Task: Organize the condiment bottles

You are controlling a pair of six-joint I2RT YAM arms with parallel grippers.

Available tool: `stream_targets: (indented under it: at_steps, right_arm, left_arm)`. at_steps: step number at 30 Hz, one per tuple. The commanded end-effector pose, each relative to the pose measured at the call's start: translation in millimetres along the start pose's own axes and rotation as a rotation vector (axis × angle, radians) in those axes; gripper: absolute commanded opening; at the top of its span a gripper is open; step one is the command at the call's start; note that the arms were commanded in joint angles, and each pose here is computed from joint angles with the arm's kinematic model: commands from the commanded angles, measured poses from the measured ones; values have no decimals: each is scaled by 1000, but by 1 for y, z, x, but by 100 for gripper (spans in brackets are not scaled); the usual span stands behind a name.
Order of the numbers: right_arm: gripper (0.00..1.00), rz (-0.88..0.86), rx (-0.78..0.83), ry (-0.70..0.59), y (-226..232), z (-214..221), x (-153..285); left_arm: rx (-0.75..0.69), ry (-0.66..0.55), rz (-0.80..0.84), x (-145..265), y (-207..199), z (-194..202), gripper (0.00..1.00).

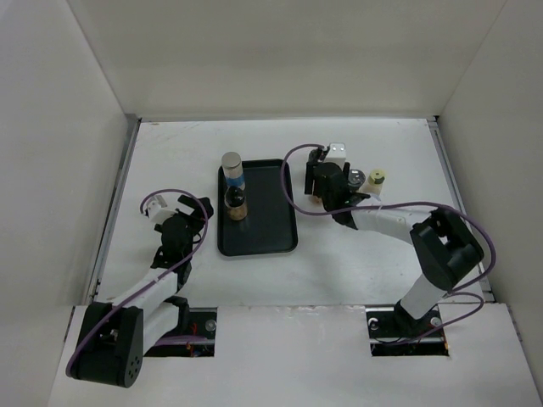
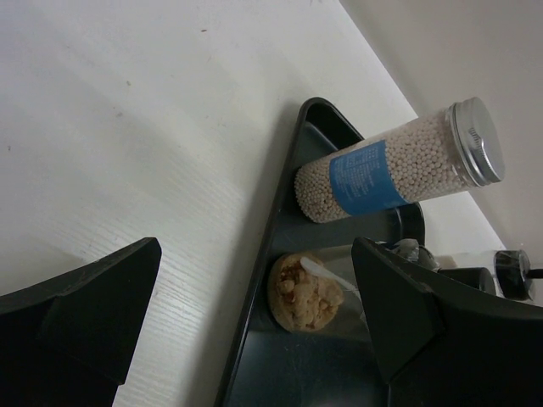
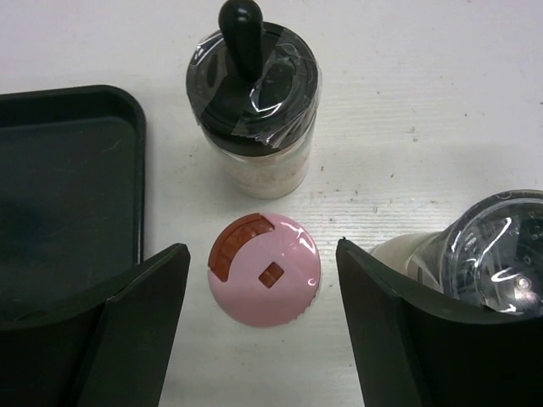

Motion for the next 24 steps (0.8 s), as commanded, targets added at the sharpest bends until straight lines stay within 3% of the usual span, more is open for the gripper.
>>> stream_targets:
  at_steps: [1, 9, 15, 24]
  right_arm:
    - [75, 20, -26, -58, 4, -21, -11]
    - [44, 26, -12, -88, 0, -29, -7]
    - [43, -174, -58, -150, 38, -54, 62]
    - [43, -594, -34, -2, 171, 1, 133]
  left_arm:
    - [32, -66, 62, -2, -19, -18, 100]
    - [35, -75, 60, -1, -17, -20, 100]
    - [36, -79, 66, 1, -18, -22, 100]
    - [36, -99, 49, 1, -14, -25, 100]
Point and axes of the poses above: each gripper's point midway between its finger pads, its own x axis back along the fingers, its own y axis along the line the jaws close on, z = x × y, the point moved 4 cm from there along x, back along the fingers, and after that the axes turned 8 degrees about -x, right-handed, at the moved point
